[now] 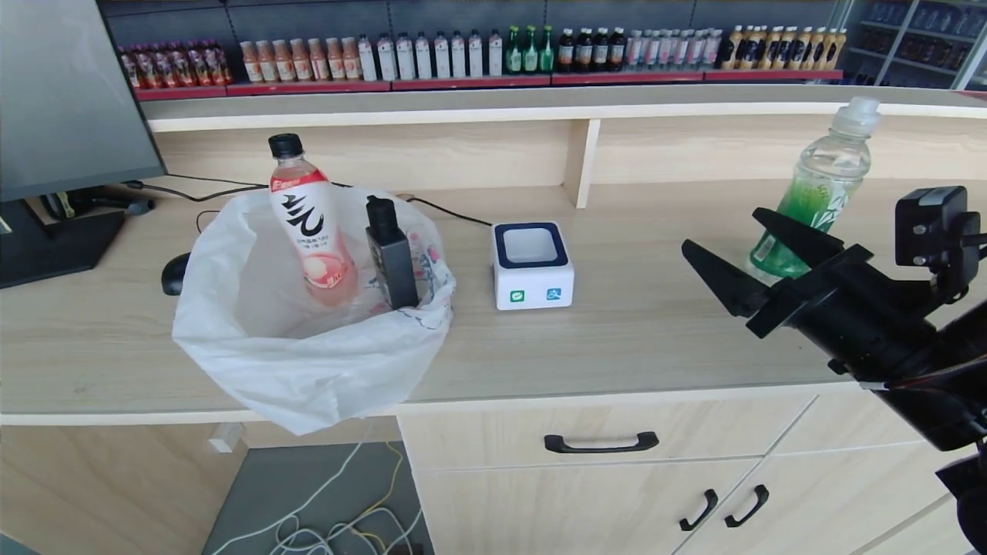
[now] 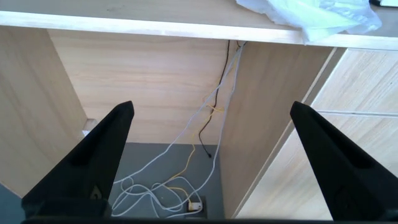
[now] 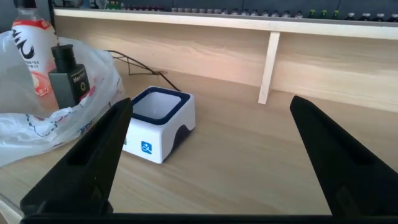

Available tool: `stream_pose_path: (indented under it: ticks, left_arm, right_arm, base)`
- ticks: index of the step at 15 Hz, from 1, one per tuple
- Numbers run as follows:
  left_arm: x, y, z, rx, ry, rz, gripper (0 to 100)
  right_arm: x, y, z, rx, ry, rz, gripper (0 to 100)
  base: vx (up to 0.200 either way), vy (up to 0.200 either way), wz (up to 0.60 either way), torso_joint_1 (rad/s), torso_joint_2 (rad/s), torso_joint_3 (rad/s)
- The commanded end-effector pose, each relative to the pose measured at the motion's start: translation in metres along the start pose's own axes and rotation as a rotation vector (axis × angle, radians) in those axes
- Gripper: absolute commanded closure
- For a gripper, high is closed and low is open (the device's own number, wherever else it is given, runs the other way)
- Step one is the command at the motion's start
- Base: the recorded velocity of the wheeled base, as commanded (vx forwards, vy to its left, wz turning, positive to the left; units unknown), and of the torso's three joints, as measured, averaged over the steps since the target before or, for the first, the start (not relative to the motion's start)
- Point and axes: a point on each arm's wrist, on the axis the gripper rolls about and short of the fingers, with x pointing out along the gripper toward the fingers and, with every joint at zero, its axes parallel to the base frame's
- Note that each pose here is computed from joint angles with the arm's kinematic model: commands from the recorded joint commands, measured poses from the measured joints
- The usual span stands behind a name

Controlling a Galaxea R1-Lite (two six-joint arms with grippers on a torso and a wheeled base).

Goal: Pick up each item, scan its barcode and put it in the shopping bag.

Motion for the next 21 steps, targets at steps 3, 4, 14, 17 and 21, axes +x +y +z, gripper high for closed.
stream_pose_path:
  ticks: [3, 4, 14, 17, 21]
  left_arm:
    - [0.000, 0.000, 0.000, -0.001, 0.000, 0.000, 0]
    - [0.000, 0.000, 0.000, -0.001, 0.001, 0.000, 0]
    - [0.000, 0.000, 0.000, 0.002, 0.000, -0.001, 0]
    - [0.000, 0.000, 0.000, 0.002, 0.000, -0.001, 0]
    - [0.000, 0.000, 0.000, 0.002, 0.000, 0.000, 0]
  right_arm:
    - [0.001, 0.000, -0.002, 0.001, 0.005, 0.001, 0]
    - [0.001, 0.000, -0.003, 0.003, 0.008, 0.001, 0]
    - [0.005, -0.004, -0.020, 0.006, 0.064, -0.046, 0]
    - [0.030, -0.012, -0.016, 0.025, 0.060, -0.192, 0]
    - [0.057, -0.021, -0.011, 0.028, 0.144, -0.311, 0]
  base:
    - [0.000, -0.200, 0.00, -0.002, 0.00, 0.007]
    - [0.000, -0.200, 0.00, 0.002, -0.01, 0.002]
    - [0.000, -0.140, 0.00, 0.003, 0.00, 0.002]
    - [0.000, 0.000, 0.00, 0.000, 0.00, 0.000]
    - [0.000, 0.000, 0.00, 0.000, 0.00, 0.000]
